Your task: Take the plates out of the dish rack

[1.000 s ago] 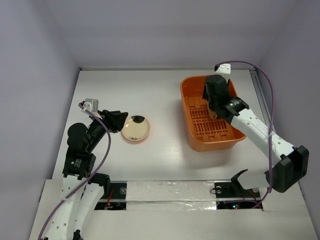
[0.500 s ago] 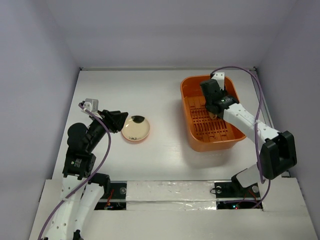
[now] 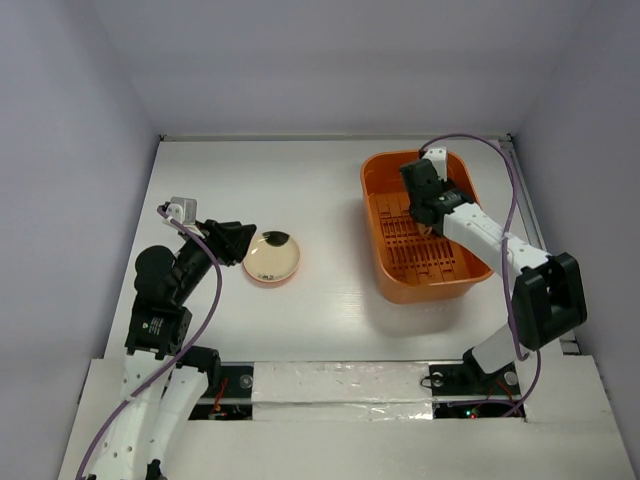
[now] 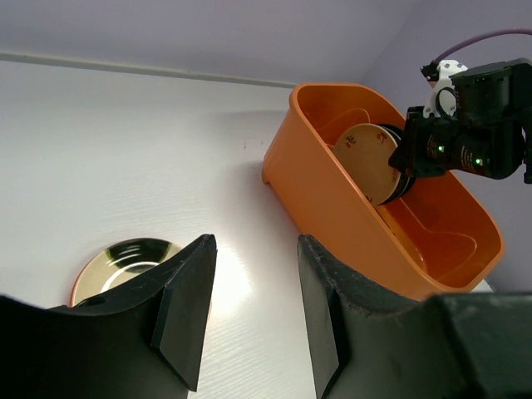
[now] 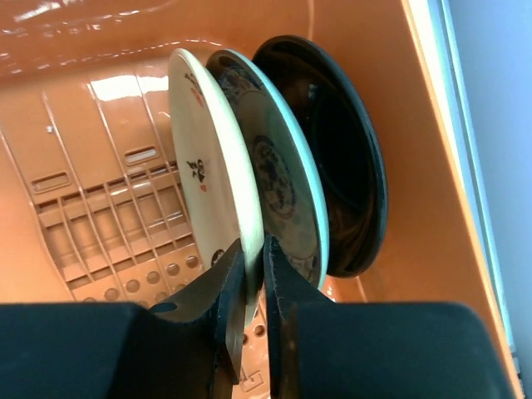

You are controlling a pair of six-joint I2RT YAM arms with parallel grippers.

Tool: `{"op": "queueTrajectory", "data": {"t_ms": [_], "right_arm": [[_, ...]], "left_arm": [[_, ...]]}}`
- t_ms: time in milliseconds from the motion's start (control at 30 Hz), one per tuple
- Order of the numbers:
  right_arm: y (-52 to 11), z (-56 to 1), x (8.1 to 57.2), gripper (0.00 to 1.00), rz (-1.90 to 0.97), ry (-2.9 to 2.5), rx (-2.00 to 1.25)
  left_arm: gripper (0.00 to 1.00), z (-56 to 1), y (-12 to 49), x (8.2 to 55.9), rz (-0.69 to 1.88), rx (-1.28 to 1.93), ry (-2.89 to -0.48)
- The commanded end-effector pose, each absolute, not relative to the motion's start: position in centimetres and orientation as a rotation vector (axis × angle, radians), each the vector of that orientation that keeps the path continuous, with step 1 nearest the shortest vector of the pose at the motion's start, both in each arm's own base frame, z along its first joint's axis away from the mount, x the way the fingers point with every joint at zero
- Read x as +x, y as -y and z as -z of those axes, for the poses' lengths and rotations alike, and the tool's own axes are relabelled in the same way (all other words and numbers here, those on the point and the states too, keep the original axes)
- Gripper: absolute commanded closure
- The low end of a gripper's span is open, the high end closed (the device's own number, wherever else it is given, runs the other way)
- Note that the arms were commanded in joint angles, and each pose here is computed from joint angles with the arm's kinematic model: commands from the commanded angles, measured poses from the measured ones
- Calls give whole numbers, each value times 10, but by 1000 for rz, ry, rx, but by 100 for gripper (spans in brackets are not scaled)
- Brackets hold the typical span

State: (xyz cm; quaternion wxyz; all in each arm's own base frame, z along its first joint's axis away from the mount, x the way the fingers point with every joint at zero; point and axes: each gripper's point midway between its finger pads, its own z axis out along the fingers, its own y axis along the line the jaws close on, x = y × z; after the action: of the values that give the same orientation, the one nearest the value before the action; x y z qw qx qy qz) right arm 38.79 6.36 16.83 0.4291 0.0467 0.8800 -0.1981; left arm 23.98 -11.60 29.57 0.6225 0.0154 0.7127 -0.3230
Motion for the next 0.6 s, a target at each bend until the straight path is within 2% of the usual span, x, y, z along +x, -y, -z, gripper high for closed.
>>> {"op": "queueTrajectory", "data": {"t_ms": [0,267,567], "right_arm": [[-64,-193,393,87,454,-2138,131],[-75,-228,385,94,419,-2071,99],[-97,-304,360,100,274,-1927,97]], "left_arm": [[59,-321,115,239,737,60,-1563],[59,-320,116,240,742,62,-1565],[59,-321,116,239,744,63,-1564]]}}
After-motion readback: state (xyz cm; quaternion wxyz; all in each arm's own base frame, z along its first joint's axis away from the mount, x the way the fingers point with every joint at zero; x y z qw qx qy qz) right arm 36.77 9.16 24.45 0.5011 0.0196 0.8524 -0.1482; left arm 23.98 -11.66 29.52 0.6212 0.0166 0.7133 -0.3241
